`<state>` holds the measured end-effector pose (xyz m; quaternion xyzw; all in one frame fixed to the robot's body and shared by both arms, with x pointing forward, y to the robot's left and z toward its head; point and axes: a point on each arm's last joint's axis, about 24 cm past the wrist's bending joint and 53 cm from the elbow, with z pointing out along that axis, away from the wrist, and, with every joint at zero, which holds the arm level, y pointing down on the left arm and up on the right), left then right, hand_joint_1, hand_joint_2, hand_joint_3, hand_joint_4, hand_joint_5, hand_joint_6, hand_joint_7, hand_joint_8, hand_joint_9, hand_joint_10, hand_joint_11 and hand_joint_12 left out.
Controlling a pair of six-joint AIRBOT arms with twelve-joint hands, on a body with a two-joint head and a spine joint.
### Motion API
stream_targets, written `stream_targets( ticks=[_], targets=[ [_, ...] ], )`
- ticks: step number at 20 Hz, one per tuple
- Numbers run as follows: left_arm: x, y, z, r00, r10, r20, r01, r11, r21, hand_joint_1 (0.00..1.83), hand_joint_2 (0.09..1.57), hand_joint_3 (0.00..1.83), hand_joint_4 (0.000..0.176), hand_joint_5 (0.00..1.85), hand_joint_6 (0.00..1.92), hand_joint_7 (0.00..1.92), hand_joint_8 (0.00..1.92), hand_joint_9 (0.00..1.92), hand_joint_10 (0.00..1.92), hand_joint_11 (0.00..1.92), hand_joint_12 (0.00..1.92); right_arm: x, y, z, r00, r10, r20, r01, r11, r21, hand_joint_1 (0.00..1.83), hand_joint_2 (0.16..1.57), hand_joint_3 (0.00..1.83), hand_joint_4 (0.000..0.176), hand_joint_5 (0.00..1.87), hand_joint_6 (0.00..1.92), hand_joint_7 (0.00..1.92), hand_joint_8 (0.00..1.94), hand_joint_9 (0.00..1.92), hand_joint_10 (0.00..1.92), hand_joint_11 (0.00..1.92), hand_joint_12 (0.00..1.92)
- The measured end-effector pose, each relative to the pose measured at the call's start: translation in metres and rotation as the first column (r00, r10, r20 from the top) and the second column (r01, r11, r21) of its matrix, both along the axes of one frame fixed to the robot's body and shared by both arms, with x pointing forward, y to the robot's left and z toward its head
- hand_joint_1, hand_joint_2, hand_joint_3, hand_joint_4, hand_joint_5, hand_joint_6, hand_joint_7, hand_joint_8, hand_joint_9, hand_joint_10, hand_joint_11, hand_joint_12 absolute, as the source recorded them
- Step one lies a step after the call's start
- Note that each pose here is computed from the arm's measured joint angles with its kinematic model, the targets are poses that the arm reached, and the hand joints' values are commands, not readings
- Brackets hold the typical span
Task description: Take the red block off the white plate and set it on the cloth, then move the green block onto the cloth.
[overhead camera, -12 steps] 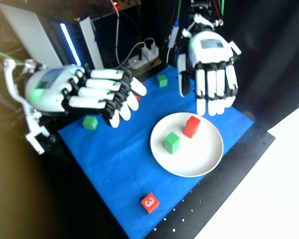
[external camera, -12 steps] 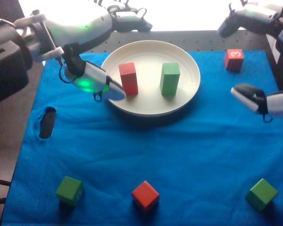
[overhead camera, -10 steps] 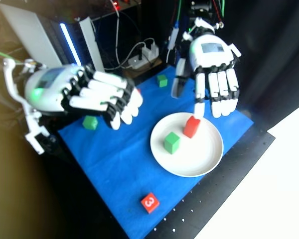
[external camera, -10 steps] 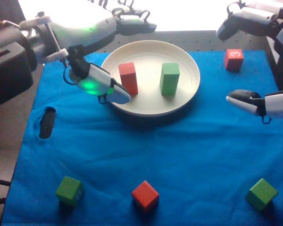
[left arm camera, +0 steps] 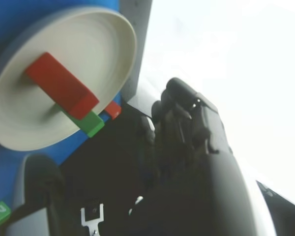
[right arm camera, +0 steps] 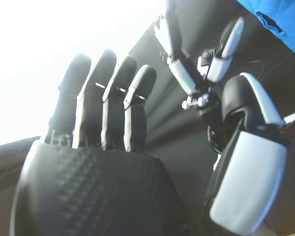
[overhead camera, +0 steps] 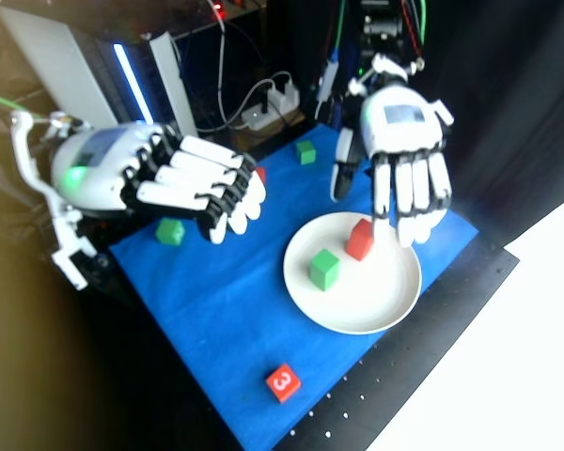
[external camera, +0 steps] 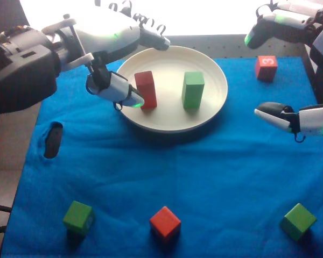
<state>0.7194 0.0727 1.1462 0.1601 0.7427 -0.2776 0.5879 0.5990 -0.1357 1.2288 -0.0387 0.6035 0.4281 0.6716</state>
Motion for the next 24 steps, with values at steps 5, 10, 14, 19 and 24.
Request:
stream_targets(
  ticks=[5,10,14,19,24],
  targets=[
    [0.004,0.000,-0.020,0.9987,0.012,-0.050,-0.011,0.9997,0.020,1.10,0.89,0.00,0.000,0.49,0.01,0.54,0.01,0.31,0.74,0.05,1.52,0.000,0.000,0.000,1.000,0.000,0.001,0.000,1.000,0.001,0.94,0.65,0.53,0.000,0.51,0.91,0.41,1.01,0.31,1.25,0.14,1.81],
    [0.005,-0.004,-0.028,0.9981,0.009,-0.061,-0.007,0.9996,0.027,1.08,0.96,0.01,0.023,0.56,0.02,0.51,0.00,0.37,0.49,0.06,1.50,0.000,-0.001,0.000,1.000,-0.001,0.001,0.001,1.000,-0.001,0.97,0.64,0.51,0.000,0.59,0.88,0.45,1.00,0.33,1.27,0.16,1.82],
    [0.004,-0.010,-0.037,0.9966,0.002,-0.082,0.001,0.9994,0.034,1.11,1.00,0.01,0.000,0.65,0.04,0.66,0.05,0.54,0.55,0.22,1.46,0.001,-0.002,0.000,1.000,-0.003,0.003,0.003,1.000,-0.002,0.94,0.67,0.50,0.000,0.62,0.84,0.48,0.96,0.37,1.22,0.18,1.77],
    [0.005,-0.010,-0.042,0.9950,0.013,-0.099,-0.010,0.9997,0.022,1.38,1.14,0.04,0.000,0.73,0.91,0.89,1.09,0.91,1.34,0.67,1.52,0.001,-0.002,0.000,1.000,-0.004,0.003,0.004,1.000,-0.002,0.96,0.64,0.56,0.000,0.62,0.93,0.50,1.09,0.38,1.32,0.21,1.81],
    [0.008,-0.006,-0.042,0.9939,0.029,-0.106,-0.028,0.9996,0.004,1.36,1.19,0.00,0.000,0.74,1.22,0.81,1.24,0.82,1.46,0.68,1.58,0.001,-0.001,0.000,1.000,-0.002,0.002,0.002,1.000,-0.001,0.95,0.65,0.54,0.000,0.59,0.98,0.48,1.11,0.34,1.37,0.19,1.84]
  ],
)
